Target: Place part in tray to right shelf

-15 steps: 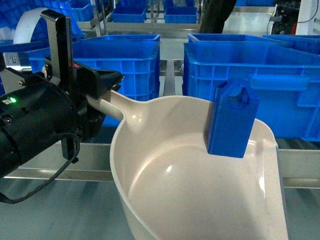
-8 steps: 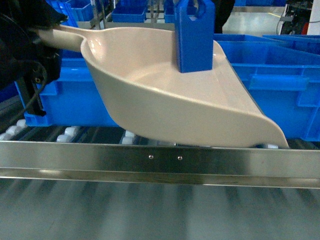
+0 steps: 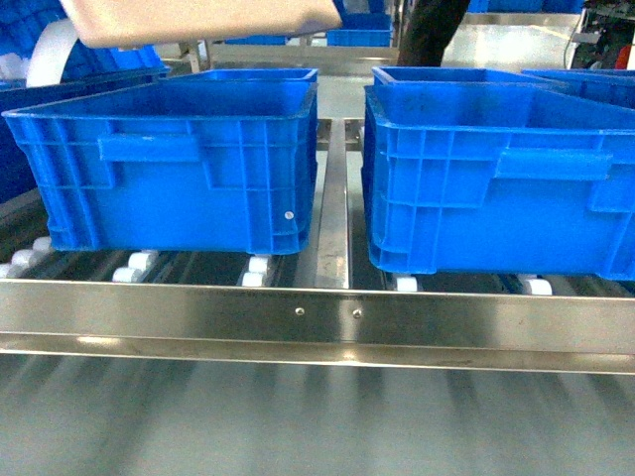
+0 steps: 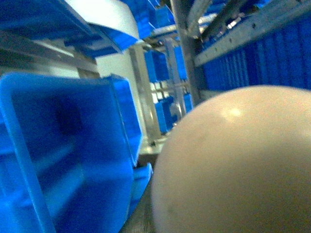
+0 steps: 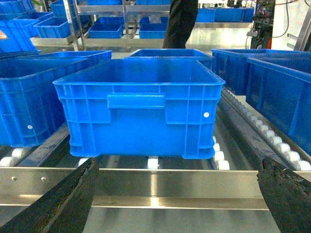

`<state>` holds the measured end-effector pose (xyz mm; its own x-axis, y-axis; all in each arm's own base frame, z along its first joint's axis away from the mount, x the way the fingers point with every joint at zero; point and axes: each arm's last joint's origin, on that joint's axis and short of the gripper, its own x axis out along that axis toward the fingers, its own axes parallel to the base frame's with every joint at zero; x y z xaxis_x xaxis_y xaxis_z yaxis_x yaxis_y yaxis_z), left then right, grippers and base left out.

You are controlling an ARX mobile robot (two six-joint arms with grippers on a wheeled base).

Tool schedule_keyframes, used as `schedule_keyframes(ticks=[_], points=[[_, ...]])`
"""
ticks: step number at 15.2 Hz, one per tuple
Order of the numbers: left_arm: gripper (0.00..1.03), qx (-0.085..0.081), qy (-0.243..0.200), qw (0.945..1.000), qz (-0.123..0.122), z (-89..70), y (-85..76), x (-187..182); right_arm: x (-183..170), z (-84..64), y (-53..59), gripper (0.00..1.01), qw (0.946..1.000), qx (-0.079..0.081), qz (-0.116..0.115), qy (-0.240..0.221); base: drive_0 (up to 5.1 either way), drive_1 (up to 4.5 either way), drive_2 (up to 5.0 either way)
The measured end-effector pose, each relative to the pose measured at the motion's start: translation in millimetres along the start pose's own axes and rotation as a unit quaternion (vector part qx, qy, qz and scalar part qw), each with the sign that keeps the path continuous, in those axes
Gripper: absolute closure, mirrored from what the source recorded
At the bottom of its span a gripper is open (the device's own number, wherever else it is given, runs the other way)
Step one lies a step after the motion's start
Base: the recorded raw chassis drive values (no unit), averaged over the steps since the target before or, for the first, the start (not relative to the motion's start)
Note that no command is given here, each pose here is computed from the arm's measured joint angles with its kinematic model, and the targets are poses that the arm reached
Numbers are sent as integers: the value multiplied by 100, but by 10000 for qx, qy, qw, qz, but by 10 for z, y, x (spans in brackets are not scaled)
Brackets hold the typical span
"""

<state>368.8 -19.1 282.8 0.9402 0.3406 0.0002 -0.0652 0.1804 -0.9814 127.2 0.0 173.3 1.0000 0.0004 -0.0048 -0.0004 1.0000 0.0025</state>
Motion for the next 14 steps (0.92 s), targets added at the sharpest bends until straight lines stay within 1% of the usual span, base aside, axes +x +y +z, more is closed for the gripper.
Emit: schedule_keyframes(ticks=[1, 2, 3, 4, 5, 6, 7, 8, 9, 10, 12, 13, 14], points=[[91, 150, -213, 9995, 149, 14, -40, 119, 0, 0, 0, 3, 10000, 0, -2, 2, 0, 0, 0], [91, 387, -436, 9978, 309, 16, -103, 271, 0, 0, 0, 3, 10000, 0, -2, 0, 0, 0, 0], [91, 669, -631, 9949, 404, 12, -193, 473, 0, 0, 0, 3, 10000, -2, -2, 0, 0, 0, 0], [91, 1681, -823, 9800, 682, -122, -376, 1080, 0, 0, 0, 3, 10000, 0, 0, 0, 0, 0, 0], [91, 2079, -728, 9726, 745, -203, -364, 1204, 0, 0, 0, 3, 10000, 0, -2, 0, 0, 0, 0], [91, 2289, -649, 9682, 774, -258, -342, 1234, 0, 0, 0, 3, 10000, 0, -2, 0, 0, 0, 0], [91, 2417, -592, 9659, 713, -290, -306, 1223, 0, 0, 0, 3, 10000, 0, -2, 0, 0, 0, 0], [91, 2407, -569, 9674, 542, -291, -363, 1160, 0, 0, 0, 3, 10000, 0, -2, -2, 0, 0, 0], [91, 2366, -580, 9690, 406, -255, -429, 1040, 0, 0, 0, 3, 10000, 0, -2, -2, 0, 0, 0], [91, 2318, -548, 9707, 320, -224, -477, 951, 0, 0, 0, 3, 10000, 0, -2, -2, 0, 0, 0], [91, 2013, -390, 9787, 37, -151, -561, 723, 0, 0, 0, 3, 10000, 0, -2, -2, 0, 0, 0], [91, 1719, -260, 9845, -220, -115, -593, 508, 0, 0, 0, 3, 10000, -2, -2, -2, 0, 0, 0], [91, 1533, -122, 9871, -433, -96, -606, 330, 0, 0, 0, 3, 10000, 0, -2, 0, 0, 0, 0]])
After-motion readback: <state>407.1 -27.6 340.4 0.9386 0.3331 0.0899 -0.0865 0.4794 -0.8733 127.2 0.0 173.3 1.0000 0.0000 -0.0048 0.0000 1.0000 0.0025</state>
